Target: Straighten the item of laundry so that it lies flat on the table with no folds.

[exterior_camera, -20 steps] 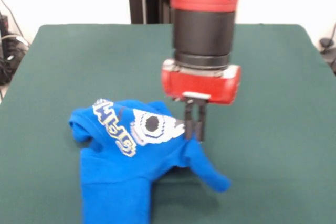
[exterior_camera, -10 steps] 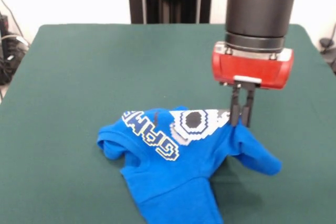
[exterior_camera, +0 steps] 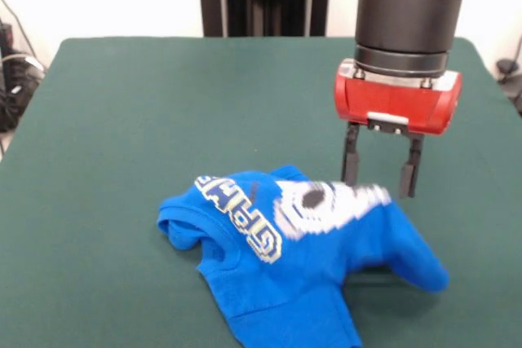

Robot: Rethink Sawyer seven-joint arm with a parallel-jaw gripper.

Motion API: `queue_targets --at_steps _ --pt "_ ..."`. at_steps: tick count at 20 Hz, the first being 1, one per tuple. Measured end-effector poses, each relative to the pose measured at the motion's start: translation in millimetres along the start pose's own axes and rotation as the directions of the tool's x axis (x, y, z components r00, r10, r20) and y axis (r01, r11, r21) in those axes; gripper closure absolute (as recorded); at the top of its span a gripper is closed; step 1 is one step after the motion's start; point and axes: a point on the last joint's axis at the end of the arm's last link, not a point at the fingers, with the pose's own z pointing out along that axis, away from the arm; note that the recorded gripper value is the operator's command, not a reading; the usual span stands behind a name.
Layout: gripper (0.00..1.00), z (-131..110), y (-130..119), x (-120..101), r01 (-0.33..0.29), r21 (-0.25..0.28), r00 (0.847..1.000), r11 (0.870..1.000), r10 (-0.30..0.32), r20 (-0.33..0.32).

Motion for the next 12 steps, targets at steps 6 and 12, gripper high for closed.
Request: queue_targets --at_steps 6,12 --pt "0.0 -0.2 -8.4 -0.7 -0.016 0.014 1.0 1.0 0.016 0.001" --pt "0.0 -0.8 -10.2 -2.4 -0.027 0.015 1.0 1.0 0.027 0.0"
